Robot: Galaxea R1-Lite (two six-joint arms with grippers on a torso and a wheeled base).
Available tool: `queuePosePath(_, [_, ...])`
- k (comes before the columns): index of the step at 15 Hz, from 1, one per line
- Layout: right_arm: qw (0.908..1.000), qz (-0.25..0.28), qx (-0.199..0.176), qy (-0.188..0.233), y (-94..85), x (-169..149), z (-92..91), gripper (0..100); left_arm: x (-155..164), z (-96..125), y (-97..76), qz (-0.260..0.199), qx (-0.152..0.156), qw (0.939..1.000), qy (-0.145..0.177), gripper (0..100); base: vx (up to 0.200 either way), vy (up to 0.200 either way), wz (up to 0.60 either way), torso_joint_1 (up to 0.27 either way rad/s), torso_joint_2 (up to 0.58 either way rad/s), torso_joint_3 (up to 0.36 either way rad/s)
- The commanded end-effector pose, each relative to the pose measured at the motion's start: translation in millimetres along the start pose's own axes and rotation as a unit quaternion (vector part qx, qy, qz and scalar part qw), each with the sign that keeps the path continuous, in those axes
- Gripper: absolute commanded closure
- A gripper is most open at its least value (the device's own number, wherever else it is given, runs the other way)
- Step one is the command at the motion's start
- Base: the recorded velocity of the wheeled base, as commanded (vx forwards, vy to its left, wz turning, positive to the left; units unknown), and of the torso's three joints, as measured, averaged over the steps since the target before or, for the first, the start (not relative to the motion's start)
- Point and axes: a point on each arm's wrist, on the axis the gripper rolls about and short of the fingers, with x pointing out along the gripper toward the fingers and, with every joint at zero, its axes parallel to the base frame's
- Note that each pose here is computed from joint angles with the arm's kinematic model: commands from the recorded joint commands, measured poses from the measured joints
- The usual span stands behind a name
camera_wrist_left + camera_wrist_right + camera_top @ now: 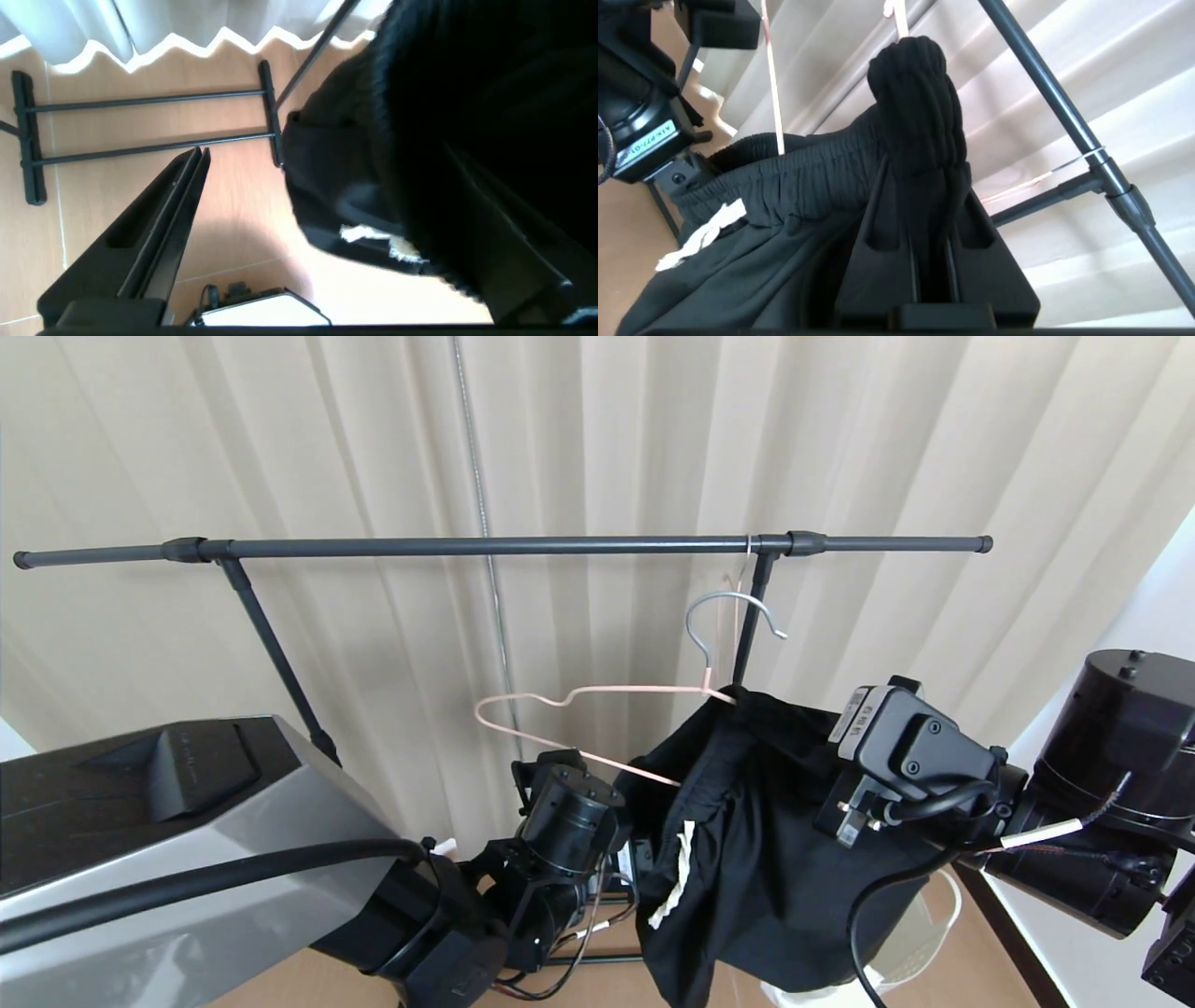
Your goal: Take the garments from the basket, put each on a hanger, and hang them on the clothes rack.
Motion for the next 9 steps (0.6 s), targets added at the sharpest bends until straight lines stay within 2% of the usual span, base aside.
queuePosePath(1, [1.0000, -0.002, -0.001, -0.002, -0.7, -1, 1.1, 100, 4, -3, 1.3, 0.008, 0.001, 1.0000, 0.002, 0, 0.000, 0.000, 0.00, 0.000, 0.00, 0.000])
queuePosePath(2, [1.0000, -0.002, -0.001, -0.003, -1.0, -1, 1.4, 100, 4, -2, 2.8, 0.012, 0.000, 0.9999, 0.001, 100, 0.000, 0.000, 0.00, 0.000, 0.00, 0.000])
queuePosePath(4, [1.0000, -0.002, 0.001, 0.001, -1.2, 0, -0.4, 100, 3, 1, 5.5, 0.023, -0.003, 0.9997, -0.009, 100, 0.000, 0.000, 0.00, 0.000, 0.00, 0.000])
queuePosePath(7, [0.9997, -0.007, 0.016, 0.015, -5.2, 7, -8.9, 100, -12, 16, 5.9, 0.041, -0.010, 0.9981, -0.044, 100, 0.000, 0.000, 0.00, 0.000, 0.00, 0.000])
queuePosePath(9, [0.9992, -0.008, 0.025, 0.029, -7.1, 13, -17.3, 100, -25, 28, 14.2, 0.044, -0.005, 0.9973, -0.059, 100, 0.000, 0.000, 0.00, 0.000, 0.00, 0.000])
